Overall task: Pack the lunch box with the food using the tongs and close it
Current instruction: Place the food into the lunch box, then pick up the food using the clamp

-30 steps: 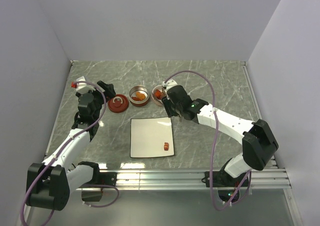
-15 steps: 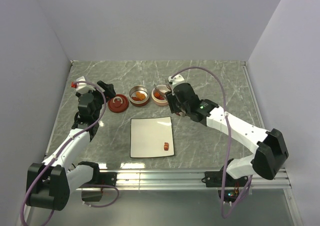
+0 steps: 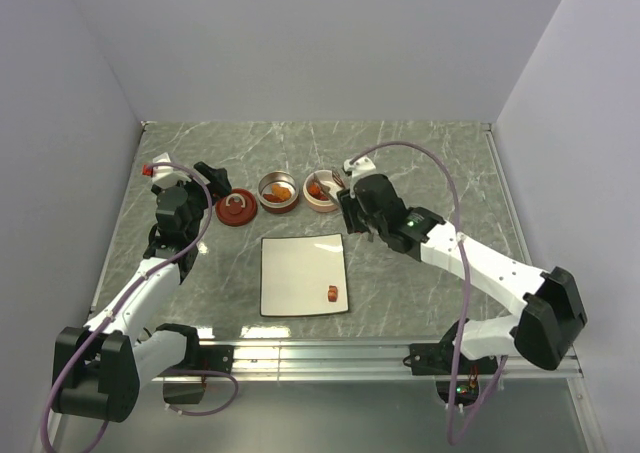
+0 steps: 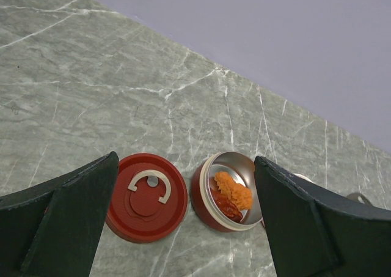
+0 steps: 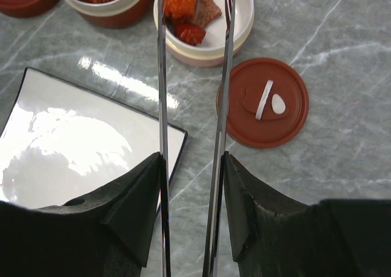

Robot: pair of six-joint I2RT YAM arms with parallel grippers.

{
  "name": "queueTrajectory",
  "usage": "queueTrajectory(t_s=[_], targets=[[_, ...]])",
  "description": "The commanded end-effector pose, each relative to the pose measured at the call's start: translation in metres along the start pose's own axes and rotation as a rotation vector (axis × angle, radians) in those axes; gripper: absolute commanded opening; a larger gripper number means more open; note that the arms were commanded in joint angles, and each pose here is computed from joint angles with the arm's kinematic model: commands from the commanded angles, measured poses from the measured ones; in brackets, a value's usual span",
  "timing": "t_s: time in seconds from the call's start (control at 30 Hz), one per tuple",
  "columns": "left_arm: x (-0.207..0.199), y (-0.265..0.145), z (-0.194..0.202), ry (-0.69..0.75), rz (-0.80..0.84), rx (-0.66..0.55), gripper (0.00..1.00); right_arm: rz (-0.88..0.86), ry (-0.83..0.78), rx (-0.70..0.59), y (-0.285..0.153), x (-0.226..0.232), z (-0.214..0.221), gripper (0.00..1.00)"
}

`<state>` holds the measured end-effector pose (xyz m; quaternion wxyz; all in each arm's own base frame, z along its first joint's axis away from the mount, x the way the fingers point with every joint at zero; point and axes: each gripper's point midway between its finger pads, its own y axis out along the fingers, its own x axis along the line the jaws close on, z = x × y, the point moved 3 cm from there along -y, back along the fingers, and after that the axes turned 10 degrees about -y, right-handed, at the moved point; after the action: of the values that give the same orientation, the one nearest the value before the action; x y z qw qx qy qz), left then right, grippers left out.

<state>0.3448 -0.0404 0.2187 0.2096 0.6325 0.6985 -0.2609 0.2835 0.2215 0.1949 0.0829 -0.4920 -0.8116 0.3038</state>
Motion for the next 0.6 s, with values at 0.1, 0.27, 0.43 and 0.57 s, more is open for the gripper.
queueTrajectory(t_s=[0.1, 0.27, 0.43, 0.57], targets=[[-0.019, 0.0, -0.023, -0.028, 0.056, -0.066, 0.99, -0.053, 0.074, -0.096, -0.033, 0.015, 0.003, 0.49], [-0.02, -0.001, -0.024, -0.029, 0.061, -0.067, 1.0, -0.03, 0.072, -0.067, -0.058, 0.036, 0.024, 0.48], [-0.02, 0.0, -0.022, -0.028, 0.063, -0.06, 0.99, -0.074, 0.112, -0.04, -0.089, 0.067, 0.047, 0.48], [-0.022, -0.002, -0.023, -0.029, 0.072, -0.059, 0.99, -0.028, 0.125, 0.06, -0.106, 0.072, 0.086, 0.47]])
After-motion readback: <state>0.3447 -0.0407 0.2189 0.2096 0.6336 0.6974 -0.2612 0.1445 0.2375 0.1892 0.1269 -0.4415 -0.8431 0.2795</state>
